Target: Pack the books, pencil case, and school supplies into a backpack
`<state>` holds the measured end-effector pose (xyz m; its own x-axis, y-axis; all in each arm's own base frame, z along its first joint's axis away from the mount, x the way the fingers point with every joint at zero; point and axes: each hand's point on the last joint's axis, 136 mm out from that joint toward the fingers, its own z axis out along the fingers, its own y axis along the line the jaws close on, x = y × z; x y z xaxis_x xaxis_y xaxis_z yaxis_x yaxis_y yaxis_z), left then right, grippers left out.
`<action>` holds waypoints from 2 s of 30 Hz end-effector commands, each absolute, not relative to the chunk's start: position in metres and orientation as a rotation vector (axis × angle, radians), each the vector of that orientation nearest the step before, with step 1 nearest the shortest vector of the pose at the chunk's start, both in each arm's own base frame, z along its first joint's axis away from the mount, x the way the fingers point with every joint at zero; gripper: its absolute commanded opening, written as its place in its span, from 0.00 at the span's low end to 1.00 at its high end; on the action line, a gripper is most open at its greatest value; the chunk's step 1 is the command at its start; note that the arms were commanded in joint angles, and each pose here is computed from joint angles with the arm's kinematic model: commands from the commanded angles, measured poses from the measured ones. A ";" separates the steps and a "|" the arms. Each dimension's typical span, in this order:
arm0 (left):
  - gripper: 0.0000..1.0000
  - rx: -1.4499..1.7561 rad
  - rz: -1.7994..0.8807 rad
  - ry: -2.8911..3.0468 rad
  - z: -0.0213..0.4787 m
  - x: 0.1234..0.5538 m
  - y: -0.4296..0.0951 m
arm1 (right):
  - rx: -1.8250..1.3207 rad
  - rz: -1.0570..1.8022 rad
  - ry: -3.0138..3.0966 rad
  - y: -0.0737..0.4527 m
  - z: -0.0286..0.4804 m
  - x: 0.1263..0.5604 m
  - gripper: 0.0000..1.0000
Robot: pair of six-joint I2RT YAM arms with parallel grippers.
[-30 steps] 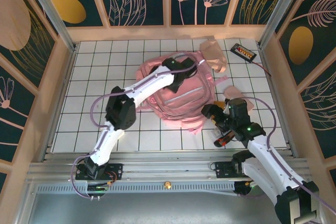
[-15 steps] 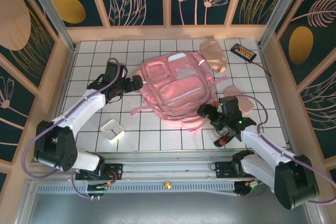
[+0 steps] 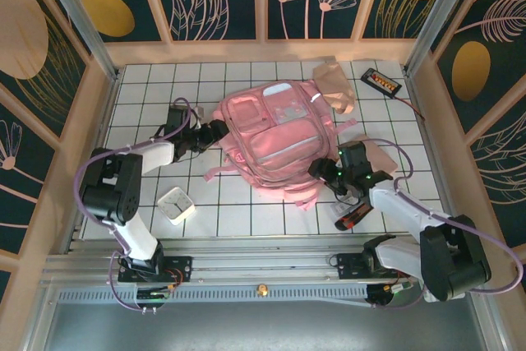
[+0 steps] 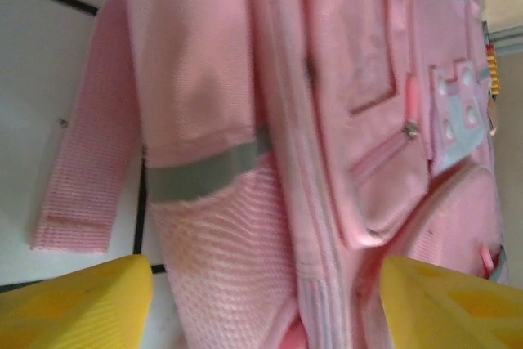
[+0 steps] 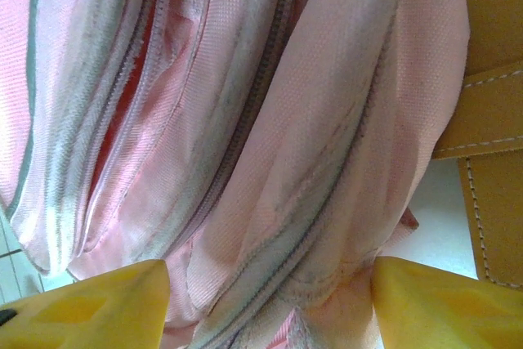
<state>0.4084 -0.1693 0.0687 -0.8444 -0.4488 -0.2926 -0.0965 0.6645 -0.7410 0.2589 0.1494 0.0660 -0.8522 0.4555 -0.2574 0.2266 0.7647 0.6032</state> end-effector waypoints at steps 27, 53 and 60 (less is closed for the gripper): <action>0.00 -0.693 -1.439 1.992 0.148 0.351 -0.152 | 0.011 0.738 2.254 0.204 0.168 0.473 0.53; 0.00 -0.724 -1.542 1.809 0.226 0.337 -0.178 | -0.329 1.248 2.175 0.383 0.176 0.224 0.64; 0.00 -0.713 -1.557 1.806 0.234 0.335 -0.182 | -0.380 1.358 2.099 0.420 0.188 0.237 0.71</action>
<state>0.3320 -0.1732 0.1783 -0.6435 -0.7591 -0.0989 -0.1279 0.2339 -0.9638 0.2318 0.3969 0.1490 -0.8140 0.0356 -0.5798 -0.4702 0.5458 0.6936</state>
